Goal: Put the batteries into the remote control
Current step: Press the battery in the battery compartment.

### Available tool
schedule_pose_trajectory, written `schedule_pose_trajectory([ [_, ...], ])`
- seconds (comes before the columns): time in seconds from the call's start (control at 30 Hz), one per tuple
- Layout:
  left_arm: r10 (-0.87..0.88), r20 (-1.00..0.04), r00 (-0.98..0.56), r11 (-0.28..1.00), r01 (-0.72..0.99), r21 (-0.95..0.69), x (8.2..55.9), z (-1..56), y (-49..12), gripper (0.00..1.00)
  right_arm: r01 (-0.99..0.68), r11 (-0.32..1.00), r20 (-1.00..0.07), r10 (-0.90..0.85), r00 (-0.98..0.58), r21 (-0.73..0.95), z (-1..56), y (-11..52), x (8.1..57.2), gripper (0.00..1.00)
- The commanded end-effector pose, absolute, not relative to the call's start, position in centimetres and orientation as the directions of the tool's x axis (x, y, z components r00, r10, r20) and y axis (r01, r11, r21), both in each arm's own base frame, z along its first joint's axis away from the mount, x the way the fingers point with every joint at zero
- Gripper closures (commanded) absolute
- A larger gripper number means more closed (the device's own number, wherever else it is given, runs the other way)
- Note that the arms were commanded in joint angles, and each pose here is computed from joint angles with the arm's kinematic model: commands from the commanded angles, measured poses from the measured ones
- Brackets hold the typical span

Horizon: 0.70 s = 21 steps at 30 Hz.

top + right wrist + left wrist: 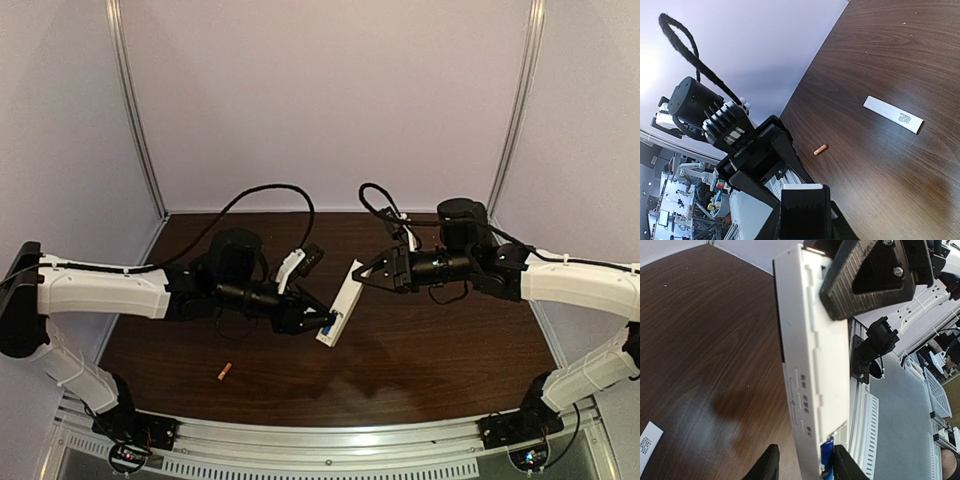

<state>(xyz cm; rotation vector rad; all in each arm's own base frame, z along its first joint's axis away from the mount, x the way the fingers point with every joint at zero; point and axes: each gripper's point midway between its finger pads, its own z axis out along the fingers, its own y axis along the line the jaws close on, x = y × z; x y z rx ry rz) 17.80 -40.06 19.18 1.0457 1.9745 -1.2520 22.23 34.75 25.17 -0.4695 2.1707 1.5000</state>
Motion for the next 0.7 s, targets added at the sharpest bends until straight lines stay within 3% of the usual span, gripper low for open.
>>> schedule_pose_trajectory([
  [0.0, 0.301, -0.774, -0.557, 0.298, 0.826, -0.478, 19.3, 18.6, -40.2, 0.66, -0.588, 0.263, -0.609, -0.003, -0.793, 0.765, 28.7, 35.2, 21.5, 1.00],
  [0.43, 0.315, -0.664, -0.678, 0.483, 0.717, -0.503, 21.8, 14.4, -37.8, 0.83, -0.616, 0.273, -0.646, 0.023, -0.763, 0.739, 29.9, 34.5, 21.5, 1.00],
  [0.67, 0.300, -0.659, -0.689, 0.516, 0.699, -0.496, 22.4, 14.5, -37.3, 0.82, -0.613, 0.284, -0.648, 0.037, -0.761, 0.737, 30.1, 34.1, 21.5, 1.00],
])
